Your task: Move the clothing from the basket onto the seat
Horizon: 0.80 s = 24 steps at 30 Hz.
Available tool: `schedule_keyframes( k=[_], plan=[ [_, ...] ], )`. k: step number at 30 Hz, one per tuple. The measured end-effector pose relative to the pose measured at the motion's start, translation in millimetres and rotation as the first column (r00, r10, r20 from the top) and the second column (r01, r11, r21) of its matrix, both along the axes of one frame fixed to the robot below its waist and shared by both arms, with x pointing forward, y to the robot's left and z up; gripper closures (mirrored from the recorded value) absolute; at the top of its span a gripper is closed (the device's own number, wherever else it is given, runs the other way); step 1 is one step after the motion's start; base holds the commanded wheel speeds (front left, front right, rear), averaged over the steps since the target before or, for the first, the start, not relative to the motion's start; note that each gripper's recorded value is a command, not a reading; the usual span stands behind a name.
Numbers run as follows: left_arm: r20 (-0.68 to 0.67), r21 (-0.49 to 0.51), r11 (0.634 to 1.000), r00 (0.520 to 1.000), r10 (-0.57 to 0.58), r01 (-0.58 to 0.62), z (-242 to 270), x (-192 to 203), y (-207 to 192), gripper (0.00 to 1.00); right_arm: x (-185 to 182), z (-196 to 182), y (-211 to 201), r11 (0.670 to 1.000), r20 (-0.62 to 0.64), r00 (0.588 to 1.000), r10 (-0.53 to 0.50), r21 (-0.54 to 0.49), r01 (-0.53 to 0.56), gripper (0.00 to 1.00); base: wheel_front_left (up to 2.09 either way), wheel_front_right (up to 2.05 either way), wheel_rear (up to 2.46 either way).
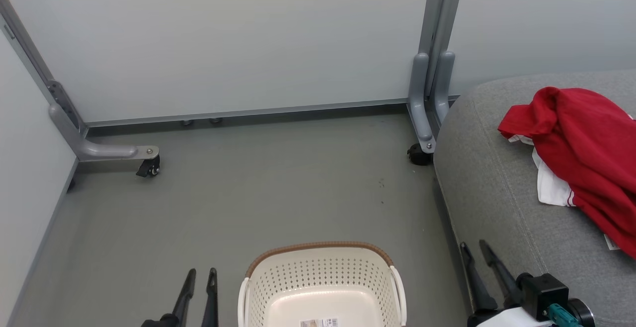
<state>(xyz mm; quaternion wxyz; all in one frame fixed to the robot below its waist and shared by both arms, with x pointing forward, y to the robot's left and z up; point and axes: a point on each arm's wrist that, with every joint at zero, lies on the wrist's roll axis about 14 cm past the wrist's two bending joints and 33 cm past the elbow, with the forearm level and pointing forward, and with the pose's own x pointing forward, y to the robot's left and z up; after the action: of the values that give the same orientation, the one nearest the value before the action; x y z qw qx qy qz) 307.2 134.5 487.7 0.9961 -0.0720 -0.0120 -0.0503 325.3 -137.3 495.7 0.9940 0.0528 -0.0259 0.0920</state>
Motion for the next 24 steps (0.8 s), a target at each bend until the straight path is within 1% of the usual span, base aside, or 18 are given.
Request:
schedule_keyframes(
  k=[3, 10, 15, 24],
  plan=[
    [-0.022, -0.016, 1.000, 1.000, 0.005, -0.005, -6, -1, 1, 1.00, -3, -8, -1, 1.000, -0.029, 1.000, -0.005, 0.021, 0.006, 1.00, 0.00, 0.00, 0.00],
    [-0.076, -0.148, 0.988, 0.997, 0.031, -0.042, -12, 1, 9, 1.00, 0, -11, -9, 0.987, -0.073, 0.997, -0.035, 0.155, 0.046, 1.00, 0.00, 0.00, 0.00],
    [-0.104, -0.237, 0.969, 0.994, 0.042, -0.066, -15, 6, 14, 1.00, 3, -12, -15, 0.967, -0.098, 0.994, -0.051, 0.242, 0.074, 1.00, 0.00, 0.00, 0.00],
    [-0.136, -0.368, 0.925, 0.989, 0.051, -0.098, -15, 15, 22, 1.00, 11, -10, -24, 0.919, -0.129, 0.989, -0.068, 0.377, 0.112, 1.00, 0.00, 0.00, 0.00]
  ],
)
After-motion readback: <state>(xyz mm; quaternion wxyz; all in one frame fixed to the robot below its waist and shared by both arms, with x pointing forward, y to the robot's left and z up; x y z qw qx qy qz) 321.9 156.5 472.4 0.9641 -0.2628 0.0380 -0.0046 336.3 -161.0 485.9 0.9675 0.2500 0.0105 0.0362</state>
